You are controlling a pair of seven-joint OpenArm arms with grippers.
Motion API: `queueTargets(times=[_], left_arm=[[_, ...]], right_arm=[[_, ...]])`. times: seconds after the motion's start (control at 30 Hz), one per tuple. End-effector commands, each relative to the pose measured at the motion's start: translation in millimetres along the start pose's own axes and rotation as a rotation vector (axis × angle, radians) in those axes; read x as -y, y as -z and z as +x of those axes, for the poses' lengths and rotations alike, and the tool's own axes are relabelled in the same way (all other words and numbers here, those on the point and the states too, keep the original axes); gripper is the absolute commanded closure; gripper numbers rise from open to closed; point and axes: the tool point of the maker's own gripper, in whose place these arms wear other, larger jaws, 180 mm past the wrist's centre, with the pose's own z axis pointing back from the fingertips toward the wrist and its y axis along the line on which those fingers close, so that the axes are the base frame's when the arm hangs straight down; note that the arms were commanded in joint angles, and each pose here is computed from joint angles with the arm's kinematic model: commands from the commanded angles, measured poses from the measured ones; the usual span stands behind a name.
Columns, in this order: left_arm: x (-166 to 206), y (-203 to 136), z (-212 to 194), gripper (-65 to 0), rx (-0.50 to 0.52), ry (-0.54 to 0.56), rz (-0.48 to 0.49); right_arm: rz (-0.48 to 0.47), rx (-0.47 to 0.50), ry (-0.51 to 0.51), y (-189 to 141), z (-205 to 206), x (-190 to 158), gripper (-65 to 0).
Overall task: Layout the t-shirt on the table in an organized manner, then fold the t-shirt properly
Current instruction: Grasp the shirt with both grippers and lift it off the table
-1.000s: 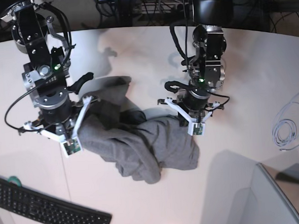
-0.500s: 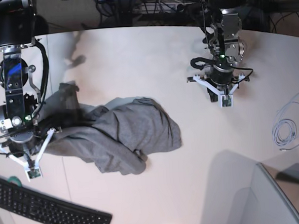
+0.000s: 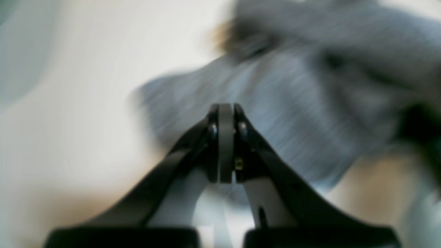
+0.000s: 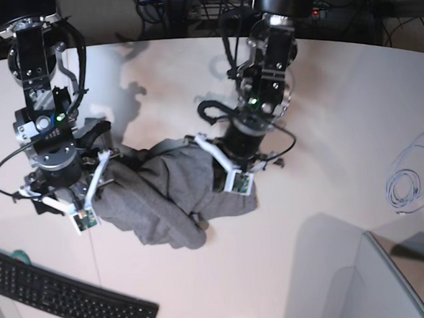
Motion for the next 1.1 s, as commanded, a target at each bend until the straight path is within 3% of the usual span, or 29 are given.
queueTargets(times=[0.0,0.17,0.33,0.53,0.8,0.97,1.07], left_arm=[[5,13,19,0.0,0.045,0.0,-0.006],[17,55,-30,0.0,-0.145,-0.006,-0.053],[-8,33,-81,0.0,-0.245,0.011,-0.02],[-35,-14,-80,0.0,-0.184,0.056,0.032],[-82,-51,-59,0.0,-0.103,0.014,0.18],[-90,-56,-69,0.0,-0.126,0.012,0.194],[-87,-53,-67,0.0,-0.12,0.014,0.186]], right_arm=[[-0.017,0.05,-0.014,-3,14,4,-35.6],[0.035,0.104,-0.057,-5,36,-19,-35.6],[0.035,0.141,-0.068,2,58,-18,-35.6],[0.264,0.129,-0.227,17,76,-103,-35.6],[0.47,0.227,-0.412,-23,94,-208,-35.4],[0.535,0.15,-0.46,-12,78,-244,-34.4],[0.529,0.113,-0.479,0,71,-244,-27.9]])
